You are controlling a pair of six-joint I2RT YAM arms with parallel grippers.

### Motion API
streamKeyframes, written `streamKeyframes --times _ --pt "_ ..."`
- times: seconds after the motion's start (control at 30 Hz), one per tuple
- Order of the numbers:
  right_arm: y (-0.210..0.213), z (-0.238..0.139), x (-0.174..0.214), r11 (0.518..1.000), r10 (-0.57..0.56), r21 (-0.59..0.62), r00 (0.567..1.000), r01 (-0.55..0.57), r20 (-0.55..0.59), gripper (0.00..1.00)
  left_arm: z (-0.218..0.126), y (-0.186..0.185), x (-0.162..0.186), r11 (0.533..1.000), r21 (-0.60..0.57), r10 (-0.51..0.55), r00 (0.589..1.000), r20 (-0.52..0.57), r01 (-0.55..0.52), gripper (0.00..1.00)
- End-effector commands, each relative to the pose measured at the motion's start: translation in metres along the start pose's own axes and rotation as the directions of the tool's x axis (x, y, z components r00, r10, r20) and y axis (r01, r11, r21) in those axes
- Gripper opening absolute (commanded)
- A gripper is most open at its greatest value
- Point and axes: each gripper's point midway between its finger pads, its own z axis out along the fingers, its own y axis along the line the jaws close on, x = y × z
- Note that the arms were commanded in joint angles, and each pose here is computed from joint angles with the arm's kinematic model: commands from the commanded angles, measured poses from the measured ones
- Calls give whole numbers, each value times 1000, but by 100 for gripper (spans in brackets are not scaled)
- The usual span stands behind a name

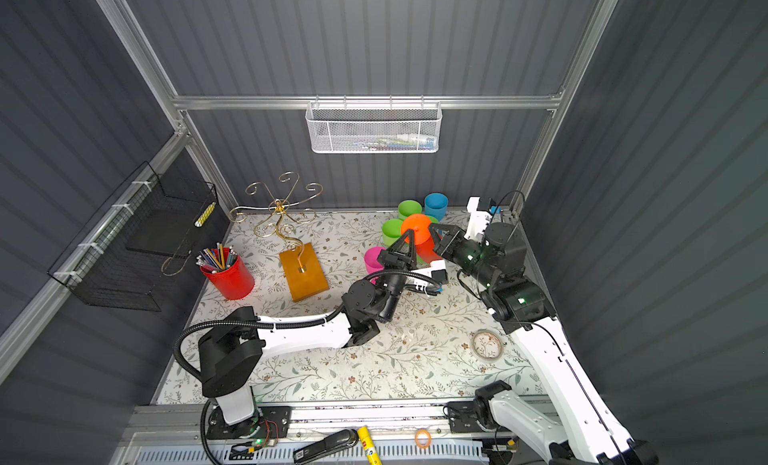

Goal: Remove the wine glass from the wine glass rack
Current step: 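Close the left gripper on the red glass foot beside the right gripper, then open the right gripper and draw it back while the left gripper lifts the red glass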

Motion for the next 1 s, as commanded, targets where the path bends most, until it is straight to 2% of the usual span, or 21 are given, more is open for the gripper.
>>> streamKeyframes --times 0.0,0.17,0.43,0.53,0.77,0.97 --pt "6 -1 -7 1000 -9 -27 1000 10 27 0 5 16 3 998 -42 -39 999 -21 38 8" --pt "5 -1 -6 1000 -9 -24 1000 10 27 0 4 18 5 998 -47 -45 999 -30 43 0" --pt "3 1 -4 1000 -11 -24 1000 12 24 2 3 23 11 996 -50 -77 996 -53 75 0" --pt "2 2 -3 999 -20 -31 1000 21 24 13 3 26 15 993 -45 -114 991 -73 111 0" --pt "4 -10 -14 997 -81 -9 993 82 88 55 0 31 33 949 40 -300 937 -180 311 0" --pt "-3 -20 -28 995 -100 19 986 98 133 63 -4 15 49 900 89 -383 872 -304 427 0"
